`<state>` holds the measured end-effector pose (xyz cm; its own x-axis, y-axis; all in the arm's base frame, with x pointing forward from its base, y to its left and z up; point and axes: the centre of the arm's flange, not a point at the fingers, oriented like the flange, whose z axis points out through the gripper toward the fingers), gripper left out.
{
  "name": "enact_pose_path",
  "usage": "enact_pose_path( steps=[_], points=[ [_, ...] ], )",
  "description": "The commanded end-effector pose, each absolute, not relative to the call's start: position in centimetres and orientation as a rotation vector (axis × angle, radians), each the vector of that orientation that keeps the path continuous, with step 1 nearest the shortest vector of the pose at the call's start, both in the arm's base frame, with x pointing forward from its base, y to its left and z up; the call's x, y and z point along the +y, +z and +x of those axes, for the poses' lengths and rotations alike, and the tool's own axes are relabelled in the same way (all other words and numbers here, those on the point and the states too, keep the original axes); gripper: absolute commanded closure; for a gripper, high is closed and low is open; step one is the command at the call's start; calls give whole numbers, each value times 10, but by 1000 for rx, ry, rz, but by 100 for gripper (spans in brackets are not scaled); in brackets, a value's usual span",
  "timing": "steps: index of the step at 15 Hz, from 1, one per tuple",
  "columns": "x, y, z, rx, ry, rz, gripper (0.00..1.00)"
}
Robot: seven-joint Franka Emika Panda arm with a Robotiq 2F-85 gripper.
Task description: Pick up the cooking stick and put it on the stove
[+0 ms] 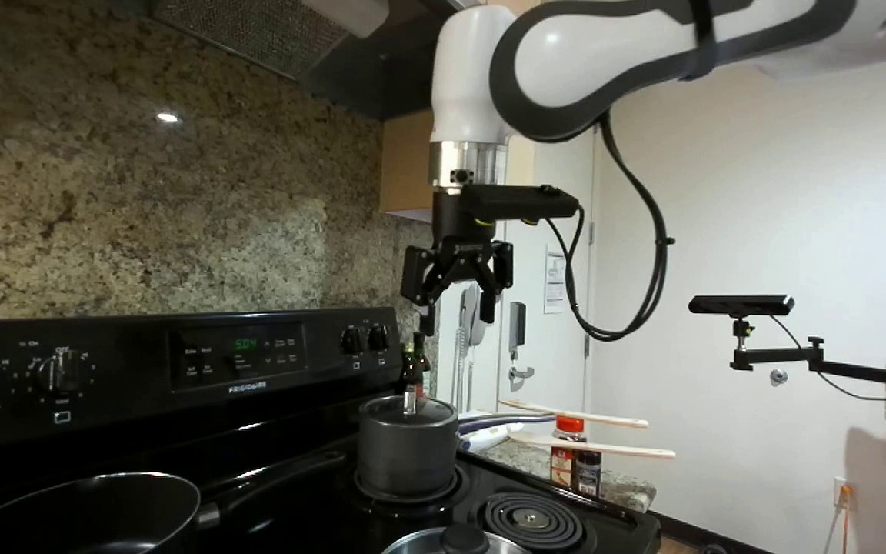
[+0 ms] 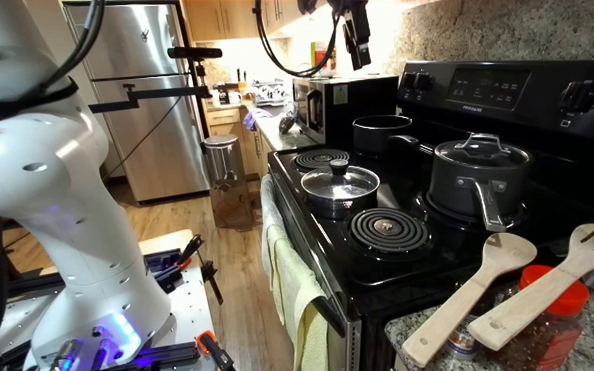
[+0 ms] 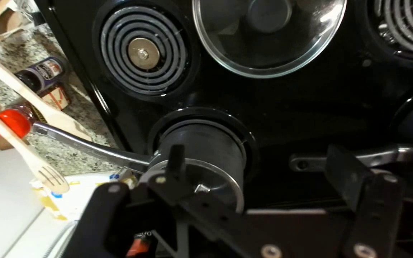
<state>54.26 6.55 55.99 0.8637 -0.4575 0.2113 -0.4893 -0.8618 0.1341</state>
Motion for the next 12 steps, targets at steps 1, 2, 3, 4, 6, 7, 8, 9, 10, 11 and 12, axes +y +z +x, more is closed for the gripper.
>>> enact_pose_path(
  steps=[1,2,3,4,6,7,8,9,10,11,12],
  points=[
    [56,558,556,-759,238,2850,0],
    [50,555,568,-779,233,2850,0],
    [48,551,577,-789,226,2851,0],
    [49,548,581,-793,222,2851,0],
    [54,548,583,-795,222,2853,0],
    [47,549,591,-796,193,2863,0],
    [30,548,599,-774,159,2866,0],
    [13,546,604,-772,140,2854,0],
    [-11,541,609,-744,109,2836,0],
    [-31,537,612,-738,83,2827,0],
    [-55,531,614,-716,42,2822,0]
  ],
)
